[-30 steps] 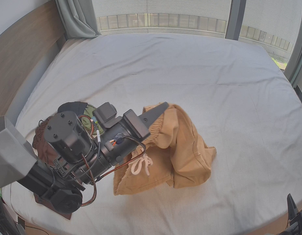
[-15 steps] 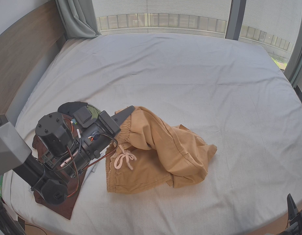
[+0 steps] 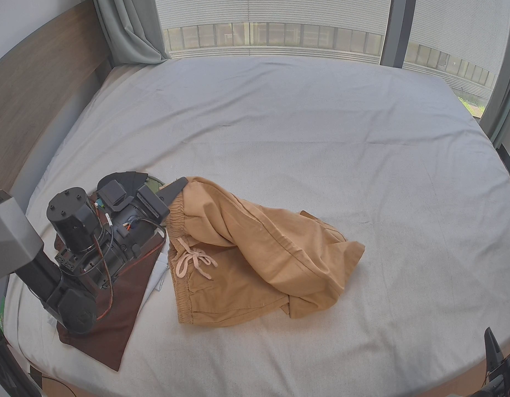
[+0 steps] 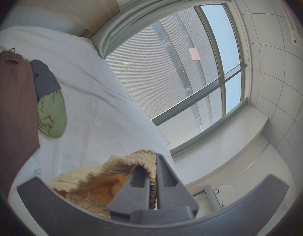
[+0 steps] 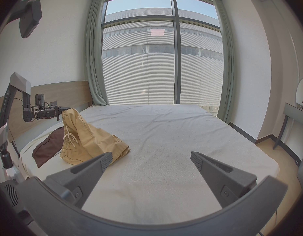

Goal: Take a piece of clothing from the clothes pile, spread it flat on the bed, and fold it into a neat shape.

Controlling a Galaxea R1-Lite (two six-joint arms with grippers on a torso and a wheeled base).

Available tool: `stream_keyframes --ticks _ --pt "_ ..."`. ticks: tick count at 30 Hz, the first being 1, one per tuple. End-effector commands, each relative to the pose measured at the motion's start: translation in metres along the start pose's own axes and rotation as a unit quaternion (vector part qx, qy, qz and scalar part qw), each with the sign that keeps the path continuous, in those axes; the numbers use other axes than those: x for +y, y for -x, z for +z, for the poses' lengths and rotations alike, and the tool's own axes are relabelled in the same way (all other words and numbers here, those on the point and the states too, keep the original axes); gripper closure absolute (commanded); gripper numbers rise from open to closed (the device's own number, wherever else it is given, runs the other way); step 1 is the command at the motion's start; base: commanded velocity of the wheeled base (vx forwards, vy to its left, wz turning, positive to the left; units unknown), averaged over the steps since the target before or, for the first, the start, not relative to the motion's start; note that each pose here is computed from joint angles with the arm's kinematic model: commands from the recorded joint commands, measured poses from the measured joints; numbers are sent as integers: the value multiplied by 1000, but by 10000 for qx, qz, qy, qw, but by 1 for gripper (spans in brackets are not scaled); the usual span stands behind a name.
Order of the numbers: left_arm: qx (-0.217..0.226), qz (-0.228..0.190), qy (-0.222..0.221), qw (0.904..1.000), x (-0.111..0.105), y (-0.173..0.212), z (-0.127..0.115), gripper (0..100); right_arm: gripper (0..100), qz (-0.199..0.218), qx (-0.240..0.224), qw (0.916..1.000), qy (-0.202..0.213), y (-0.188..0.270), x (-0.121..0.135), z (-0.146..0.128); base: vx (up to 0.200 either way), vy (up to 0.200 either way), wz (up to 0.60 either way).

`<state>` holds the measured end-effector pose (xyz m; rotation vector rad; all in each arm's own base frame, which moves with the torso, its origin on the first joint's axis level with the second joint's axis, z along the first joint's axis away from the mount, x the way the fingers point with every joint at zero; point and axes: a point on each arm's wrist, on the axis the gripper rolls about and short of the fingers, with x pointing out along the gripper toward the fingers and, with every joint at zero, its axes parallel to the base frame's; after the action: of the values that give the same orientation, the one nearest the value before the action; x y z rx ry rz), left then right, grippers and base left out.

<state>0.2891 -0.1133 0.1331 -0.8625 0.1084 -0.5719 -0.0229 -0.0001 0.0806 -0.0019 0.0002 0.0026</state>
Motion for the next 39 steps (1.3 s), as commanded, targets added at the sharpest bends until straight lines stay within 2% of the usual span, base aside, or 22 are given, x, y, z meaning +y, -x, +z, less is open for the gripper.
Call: stream_keyframes --ticks 1,14,17,37,39 --pt "-28 186 2 9998 15 -2 3 100 0 10 7 10000 21 0 0 -5 0 0 0" --pt "-112 356 -58 9993 37 -6 14 100 0 33 6 10000 29 0 0 -5 0 0 0" --pt "-159 500 -114 9986 48 -7 17 100 0 33 6 10000 36 0 0 -5 0 0 0" --pt "-190 487 -123 9986 46 -6 18 100 0 140 -18 9998 121 0 1 -5 0 0 0" --pt "-190 487 -123 9986 46 -5 19 100 0 142 -349 9992 158 3 1 7 0 0 0"
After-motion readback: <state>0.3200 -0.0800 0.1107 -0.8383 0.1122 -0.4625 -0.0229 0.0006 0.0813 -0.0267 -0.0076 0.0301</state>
